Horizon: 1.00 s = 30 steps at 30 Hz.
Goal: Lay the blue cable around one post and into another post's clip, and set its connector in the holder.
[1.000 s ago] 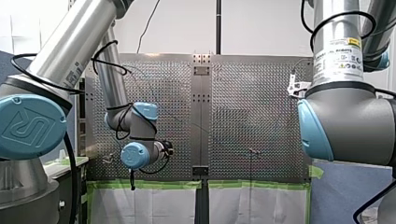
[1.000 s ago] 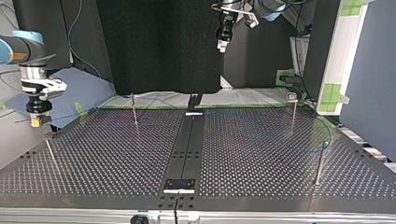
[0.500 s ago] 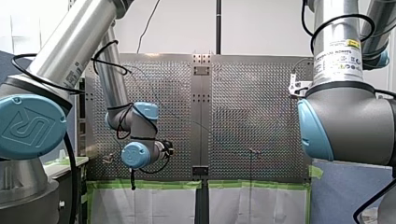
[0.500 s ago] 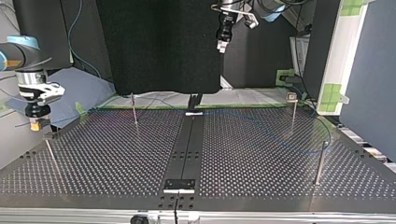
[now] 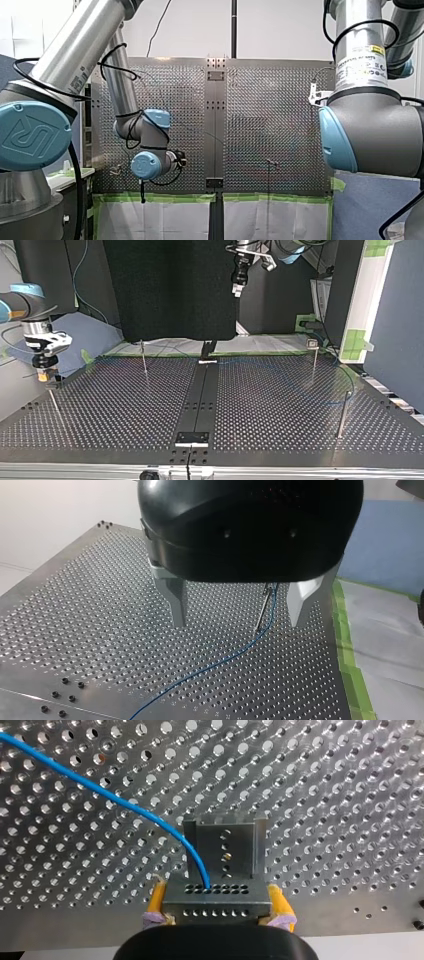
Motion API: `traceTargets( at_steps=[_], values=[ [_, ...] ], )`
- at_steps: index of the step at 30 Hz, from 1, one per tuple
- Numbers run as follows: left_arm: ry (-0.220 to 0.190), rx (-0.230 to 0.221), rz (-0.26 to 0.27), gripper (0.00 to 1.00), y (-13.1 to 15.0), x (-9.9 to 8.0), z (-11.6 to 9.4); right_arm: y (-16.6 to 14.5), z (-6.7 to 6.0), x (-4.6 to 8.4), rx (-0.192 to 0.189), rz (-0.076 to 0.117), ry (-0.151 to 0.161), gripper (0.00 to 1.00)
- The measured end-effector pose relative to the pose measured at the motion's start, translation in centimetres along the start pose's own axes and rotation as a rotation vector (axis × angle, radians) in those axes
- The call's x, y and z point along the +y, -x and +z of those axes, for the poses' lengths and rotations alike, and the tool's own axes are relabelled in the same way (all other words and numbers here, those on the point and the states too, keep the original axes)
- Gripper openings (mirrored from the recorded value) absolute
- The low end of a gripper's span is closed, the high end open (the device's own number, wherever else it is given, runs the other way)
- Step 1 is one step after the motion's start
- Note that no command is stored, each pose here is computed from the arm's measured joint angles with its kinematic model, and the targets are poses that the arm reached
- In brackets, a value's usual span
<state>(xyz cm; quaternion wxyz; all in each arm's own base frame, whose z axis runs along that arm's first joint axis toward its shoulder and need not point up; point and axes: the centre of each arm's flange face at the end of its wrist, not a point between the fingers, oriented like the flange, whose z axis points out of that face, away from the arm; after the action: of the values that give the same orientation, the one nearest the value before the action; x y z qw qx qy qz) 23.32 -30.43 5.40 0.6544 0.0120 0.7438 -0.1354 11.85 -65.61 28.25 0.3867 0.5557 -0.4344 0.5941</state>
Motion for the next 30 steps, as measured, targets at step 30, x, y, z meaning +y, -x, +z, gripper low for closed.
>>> traceTargets(
  at_steps=[30],
  values=[
    [0.000,-0.002,-0.005,0.99,0.1,-0.1,0.3,0.1,0.7,-1.9,-0.009,-0.029,-0.053,0.00]
  ],
)
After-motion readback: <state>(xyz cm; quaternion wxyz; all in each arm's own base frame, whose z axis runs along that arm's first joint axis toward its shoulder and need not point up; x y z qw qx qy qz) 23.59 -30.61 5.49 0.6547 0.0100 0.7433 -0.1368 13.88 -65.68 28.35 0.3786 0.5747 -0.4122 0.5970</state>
